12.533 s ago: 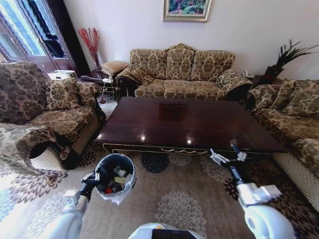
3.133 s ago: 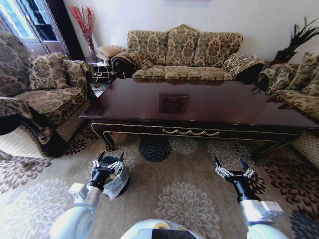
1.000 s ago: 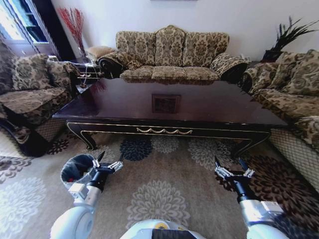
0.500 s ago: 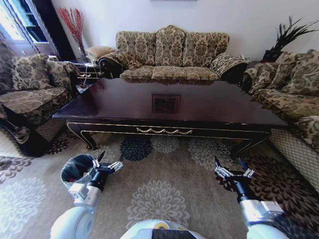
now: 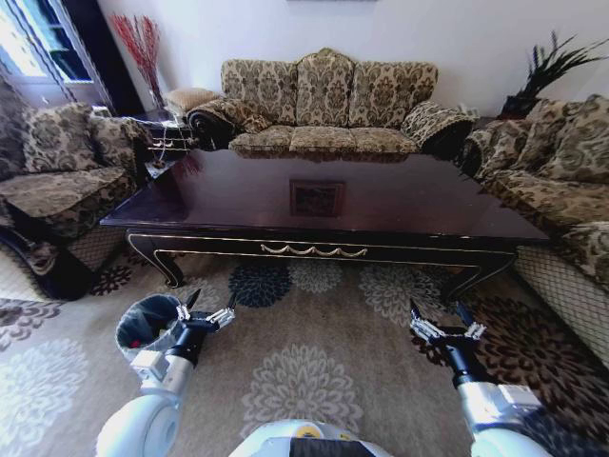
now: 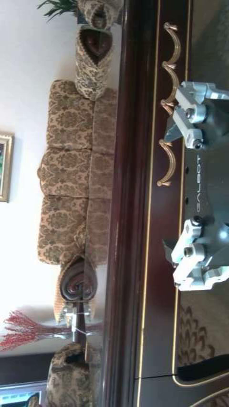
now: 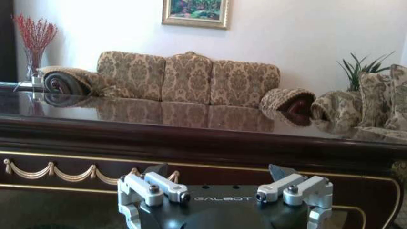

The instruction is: Move to the front of the table and place the trash on the table into the trash bin.

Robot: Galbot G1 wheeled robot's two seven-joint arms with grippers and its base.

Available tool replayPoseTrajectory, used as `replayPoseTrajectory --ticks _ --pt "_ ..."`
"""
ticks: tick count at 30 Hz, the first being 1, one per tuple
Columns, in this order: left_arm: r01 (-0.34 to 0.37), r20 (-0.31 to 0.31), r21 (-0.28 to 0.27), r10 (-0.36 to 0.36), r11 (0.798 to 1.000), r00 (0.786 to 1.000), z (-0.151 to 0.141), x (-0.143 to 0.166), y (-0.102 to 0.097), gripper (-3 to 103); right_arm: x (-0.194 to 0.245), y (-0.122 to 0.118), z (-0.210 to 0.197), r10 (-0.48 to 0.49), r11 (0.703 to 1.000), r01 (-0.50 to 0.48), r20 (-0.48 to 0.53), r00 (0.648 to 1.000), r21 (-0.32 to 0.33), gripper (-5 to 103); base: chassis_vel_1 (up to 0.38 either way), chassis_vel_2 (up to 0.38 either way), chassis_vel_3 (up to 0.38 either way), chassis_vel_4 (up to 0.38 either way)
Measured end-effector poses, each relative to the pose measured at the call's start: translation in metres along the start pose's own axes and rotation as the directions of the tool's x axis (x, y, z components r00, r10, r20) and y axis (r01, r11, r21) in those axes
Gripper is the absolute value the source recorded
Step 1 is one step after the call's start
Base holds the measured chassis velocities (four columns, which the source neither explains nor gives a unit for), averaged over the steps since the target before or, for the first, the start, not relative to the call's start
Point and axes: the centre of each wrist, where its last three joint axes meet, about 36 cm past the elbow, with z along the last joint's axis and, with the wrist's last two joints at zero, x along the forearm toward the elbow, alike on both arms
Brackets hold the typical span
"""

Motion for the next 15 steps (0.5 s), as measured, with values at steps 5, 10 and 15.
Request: replayPoseTrajectory --ticks 5,10,15 --pt "0.000 0.000 0.000 0.000 1.000 1.000 0.0000 0.0000 0.0000 100 0.0000 0.0000 0.0000 0.000 1.000 0.000 0.000 1.000 0.000 100 0.000 0.000 0.000 0.000" --pt "0.000 0.000 0.000 0.000 1.000 1.000 0.0000 0.0000 0.0000 100 0.0000 0.0000 0.0000 0.000 1.000 0.000 0.000 1.000 0.000 100 0.000 0.000 0.000 0.000" --pt "0.000 0.000 0.000 0.000 1.000 1.000 0.0000 0.0000 0.0000 100 0.0000 0.0000 0.0000 0.000 1.000 0.000 0.000 1.000 0.000 100 0.000 0.000 0.000 0.000"
